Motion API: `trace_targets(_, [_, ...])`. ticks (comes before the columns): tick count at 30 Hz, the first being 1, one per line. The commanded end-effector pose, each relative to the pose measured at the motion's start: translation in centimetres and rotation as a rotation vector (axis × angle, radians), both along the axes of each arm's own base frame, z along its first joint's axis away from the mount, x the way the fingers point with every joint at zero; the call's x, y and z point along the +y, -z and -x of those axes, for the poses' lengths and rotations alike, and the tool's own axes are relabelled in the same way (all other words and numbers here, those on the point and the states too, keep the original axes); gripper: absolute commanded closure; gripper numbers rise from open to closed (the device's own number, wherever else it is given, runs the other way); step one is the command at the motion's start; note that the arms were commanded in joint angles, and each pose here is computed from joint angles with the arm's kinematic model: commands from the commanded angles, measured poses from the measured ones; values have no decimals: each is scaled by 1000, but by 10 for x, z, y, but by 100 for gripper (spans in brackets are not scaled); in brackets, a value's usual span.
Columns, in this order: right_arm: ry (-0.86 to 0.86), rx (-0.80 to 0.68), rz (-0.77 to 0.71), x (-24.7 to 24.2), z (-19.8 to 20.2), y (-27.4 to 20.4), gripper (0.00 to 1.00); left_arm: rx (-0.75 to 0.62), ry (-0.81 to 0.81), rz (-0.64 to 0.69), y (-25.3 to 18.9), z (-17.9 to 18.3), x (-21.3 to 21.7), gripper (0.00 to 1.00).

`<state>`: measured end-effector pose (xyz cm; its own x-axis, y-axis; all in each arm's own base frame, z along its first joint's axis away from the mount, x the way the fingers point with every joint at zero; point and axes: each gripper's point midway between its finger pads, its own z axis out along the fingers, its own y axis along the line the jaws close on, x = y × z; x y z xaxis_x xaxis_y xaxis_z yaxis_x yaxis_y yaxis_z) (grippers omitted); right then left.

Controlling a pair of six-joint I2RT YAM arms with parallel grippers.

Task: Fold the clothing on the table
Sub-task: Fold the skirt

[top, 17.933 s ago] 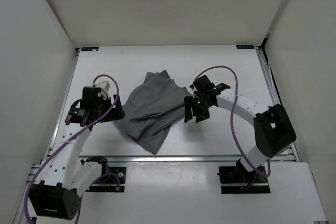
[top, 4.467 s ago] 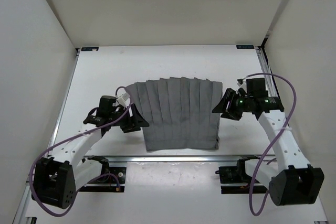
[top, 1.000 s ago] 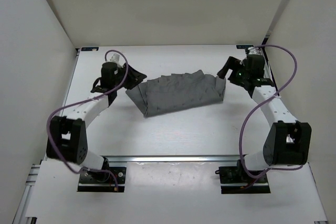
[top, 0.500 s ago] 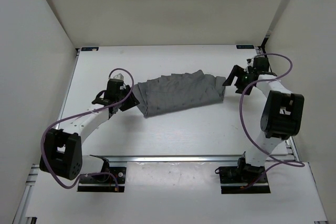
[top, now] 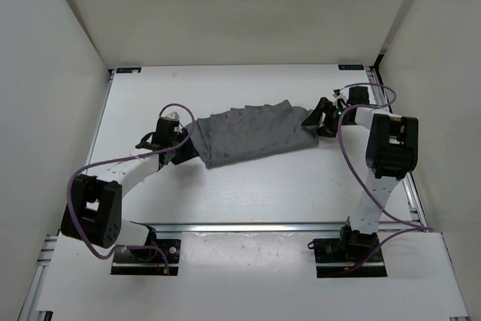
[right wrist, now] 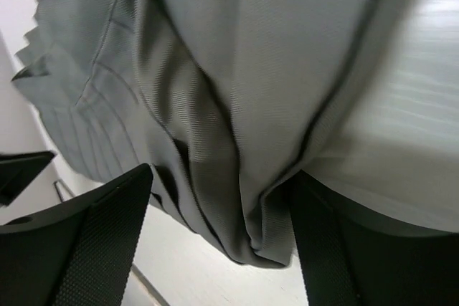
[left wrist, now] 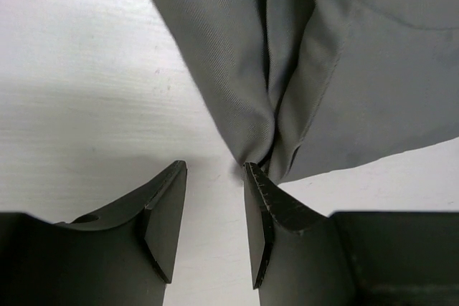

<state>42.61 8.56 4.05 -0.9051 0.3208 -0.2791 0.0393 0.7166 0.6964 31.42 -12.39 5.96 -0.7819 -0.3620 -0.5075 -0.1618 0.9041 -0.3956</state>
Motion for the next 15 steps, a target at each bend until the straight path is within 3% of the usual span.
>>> trace_targets(1, [-88,-32,-118,28,0,-12,22,7,10,21,10,5,-1,51])
trace_targets(4, [-145,-5,-147,47,16,-4,29,35,-2,51,23,8,0,51])
trace_targets(5, [-141,19,-155,49,20,0,37,29,2,49,24,7,-1,51])
trace_targets(9, [-162,61,-191,60,41,7,87,59,50,46,38,9,-14,51])
trace_targets(11, [-144,94,-195,60,50,8,100,65,56,63,42,7,-22,51])
trace_targets(15, [-47,129,-119,43,73,2,100,90,105,89,51,12,-44,52])
